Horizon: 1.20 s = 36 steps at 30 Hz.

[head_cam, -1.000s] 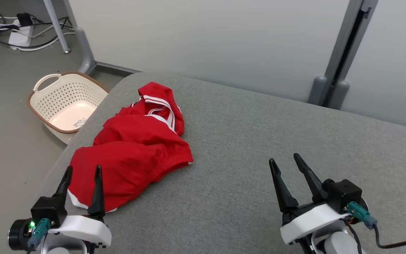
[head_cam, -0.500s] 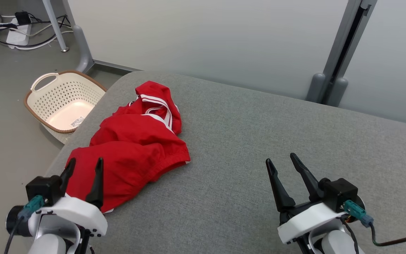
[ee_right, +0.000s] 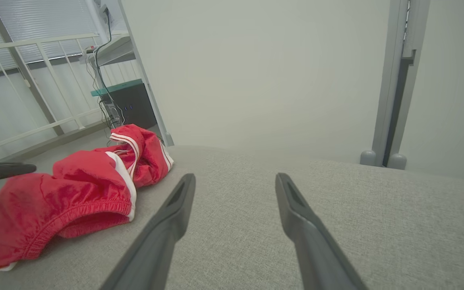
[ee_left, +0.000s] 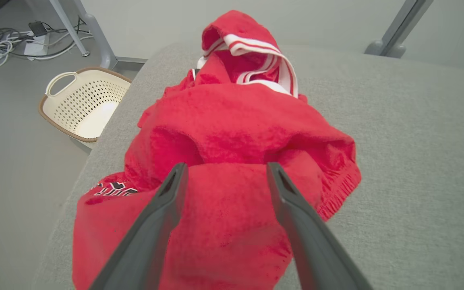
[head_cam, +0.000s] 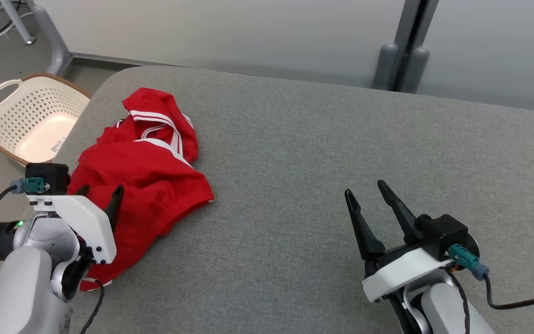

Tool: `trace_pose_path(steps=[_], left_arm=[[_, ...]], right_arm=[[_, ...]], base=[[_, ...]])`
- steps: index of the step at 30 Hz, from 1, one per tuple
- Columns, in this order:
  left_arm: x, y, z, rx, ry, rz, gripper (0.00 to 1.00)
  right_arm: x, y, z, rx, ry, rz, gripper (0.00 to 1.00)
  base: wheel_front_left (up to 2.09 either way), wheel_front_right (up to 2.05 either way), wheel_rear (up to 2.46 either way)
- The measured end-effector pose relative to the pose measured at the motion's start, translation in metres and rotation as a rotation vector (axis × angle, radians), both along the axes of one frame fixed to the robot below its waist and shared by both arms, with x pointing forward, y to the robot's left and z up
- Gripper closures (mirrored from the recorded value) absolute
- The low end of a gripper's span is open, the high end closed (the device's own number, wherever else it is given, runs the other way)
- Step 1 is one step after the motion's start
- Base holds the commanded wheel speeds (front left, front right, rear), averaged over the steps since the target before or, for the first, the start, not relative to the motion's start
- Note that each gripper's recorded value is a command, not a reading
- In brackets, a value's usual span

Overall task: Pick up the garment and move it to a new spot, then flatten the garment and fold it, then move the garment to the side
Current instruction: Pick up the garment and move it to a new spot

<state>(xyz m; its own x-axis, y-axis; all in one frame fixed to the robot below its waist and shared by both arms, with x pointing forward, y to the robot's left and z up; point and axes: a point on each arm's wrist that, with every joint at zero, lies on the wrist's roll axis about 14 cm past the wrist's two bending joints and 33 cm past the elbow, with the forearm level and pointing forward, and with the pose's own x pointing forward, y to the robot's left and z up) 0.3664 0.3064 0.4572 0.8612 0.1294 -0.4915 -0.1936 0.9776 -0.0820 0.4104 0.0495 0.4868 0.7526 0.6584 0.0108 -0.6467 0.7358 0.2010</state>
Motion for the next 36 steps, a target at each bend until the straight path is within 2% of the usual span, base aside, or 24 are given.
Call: trace_pose_path(steps=[4, 14, 15, 19, 20, 28, 32, 36], left_arm=[[-0.001, -0.014, -0.037, -0.046, 0.144, -0.038, 0.0], [-0.025, -0.031, -0.094, -0.106, 0.36, -0.076, 0.0], [-0.025, -0.031, -0.094, -0.106, 0.36, -0.076, 0.04], [-0.036, -0.038, -0.107, -0.142, 0.426, -0.094, 0.7], [-0.036, -0.038, -0.107, -0.141, 0.428, -0.096, 1.0], [-0.025, -0.024, -0.09, -0.091, 0.312, -0.099, 1.0], [-0.008, -0.017, -0.059, -0.038, 0.182, -0.126, 1.0], [0.012, -0.024, -0.011, -0.034, 0.016, -0.172, 1.0]], right_arm=[[0.007, -0.013, -0.008, -0.008, 0.016, -0.034, 0.0], [0.012, -0.021, -0.016, -0.015, 0.034, -0.056, 0.0], [0.012, -0.021, -0.016, -0.015, 0.034, -0.056, 0.0], [0.012, -0.02, -0.017, -0.015, 0.039, -0.051, 0.0], [0.012, -0.02, -0.017, -0.014, 0.04, -0.052, 0.0], [0.011, -0.026, -0.008, -0.006, 0.019, -0.074, 0.0], [0.009, -0.032, 0.001, 0.001, -0.002, -0.094, 0.0], [0.004, -0.037, 0.009, 0.017, -0.012, -0.114, 0.0]], base=[[0.0, 0.0, 0.0], [0.0, 0.0, 0.0], [0.0, 0.0, 0.0], [0.0, 0.0, 0.0], [0.0, 0.0, 0.0], [0.0, 0.0, 0.0], [0.0, 0.0, 0.0], [0.0, 0.0, 0.0]])
